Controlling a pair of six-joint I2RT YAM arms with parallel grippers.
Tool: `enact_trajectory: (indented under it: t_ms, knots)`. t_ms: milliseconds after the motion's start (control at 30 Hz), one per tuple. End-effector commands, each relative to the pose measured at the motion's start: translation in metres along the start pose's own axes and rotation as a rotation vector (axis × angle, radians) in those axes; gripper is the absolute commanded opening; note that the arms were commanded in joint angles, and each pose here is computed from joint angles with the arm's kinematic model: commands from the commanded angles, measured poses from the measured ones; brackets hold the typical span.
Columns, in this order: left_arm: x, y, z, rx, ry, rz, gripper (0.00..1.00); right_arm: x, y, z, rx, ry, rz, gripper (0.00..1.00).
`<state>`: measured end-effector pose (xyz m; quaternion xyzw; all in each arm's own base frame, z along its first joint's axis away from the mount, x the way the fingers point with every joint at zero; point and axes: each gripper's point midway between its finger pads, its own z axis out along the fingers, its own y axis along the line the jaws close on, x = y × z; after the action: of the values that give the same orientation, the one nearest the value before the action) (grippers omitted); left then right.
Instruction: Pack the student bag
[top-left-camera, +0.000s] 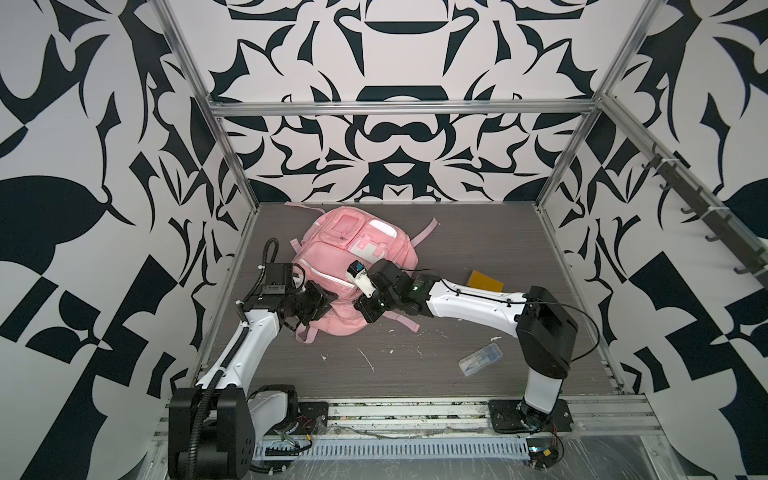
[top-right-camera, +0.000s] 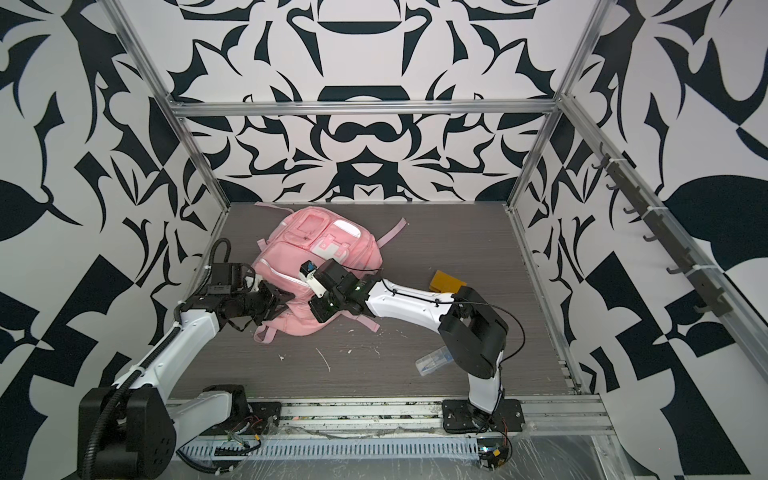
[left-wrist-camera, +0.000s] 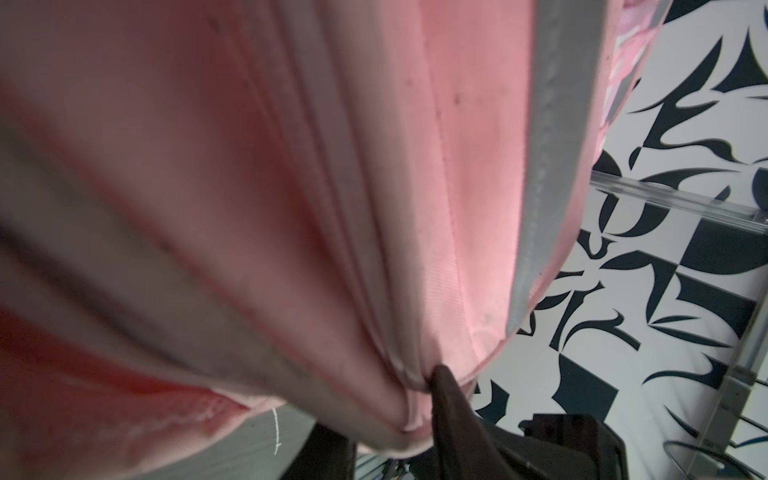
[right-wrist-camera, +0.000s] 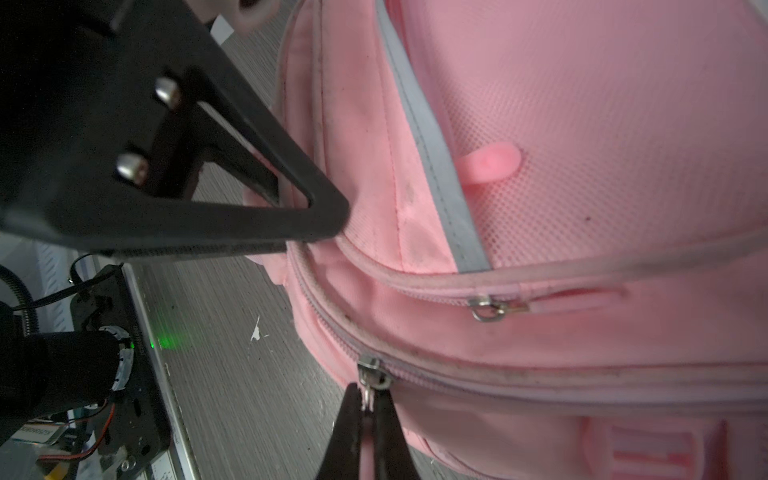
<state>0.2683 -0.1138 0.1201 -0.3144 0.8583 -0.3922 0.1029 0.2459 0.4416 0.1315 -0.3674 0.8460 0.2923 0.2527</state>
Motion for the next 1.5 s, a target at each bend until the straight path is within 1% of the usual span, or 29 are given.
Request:
enact_trajectory:
  t_ms: [0, 167, 333, 667, 933, 1100, 1467]
  knots:
    - [-0.007, -0.009, 0.0, 0.025, -0.026, 0.032, 0.2, -0.043, 0.02, -0.031, -0.041, -0.165, -0.022, 0.0]
    - [-0.006, -0.006, -0.001, 0.019, -0.033, 0.038, 0.1, -0.032, 0.003, -0.037, 0.015, -0.156, 0.002, 0.0]
    - [-0.006, -0.007, -0.002, 0.021, -0.036, 0.04, 0.0, -0.021, -0.032, -0.053, 0.093, -0.154, 0.05, 0.0]
    - [-0.003, -0.002, -0.003, 0.008, -0.038, 0.051, 0.0, -0.022, -0.098, -0.075, 0.228, -0.137, 0.113, 0.0]
    - [-0.002, -0.001, -0.004, 0.003, -0.037, 0.055, 0.0, -0.02, -0.125, -0.079, 0.279, -0.135, 0.121, 0.0]
    - [-0.002, -0.002, -0.006, -0.005, -0.035, 0.064, 0.0, -0.018, -0.146, -0.08, 0.34, -0.121, 0.156, 0.0]
    - [0.0, -0.001, -0.007, 0.001, -0.032, 0.073, 0.0, -0.023, -0.148, -0.075, 0.324, -0.117, 0.165, 0.0]
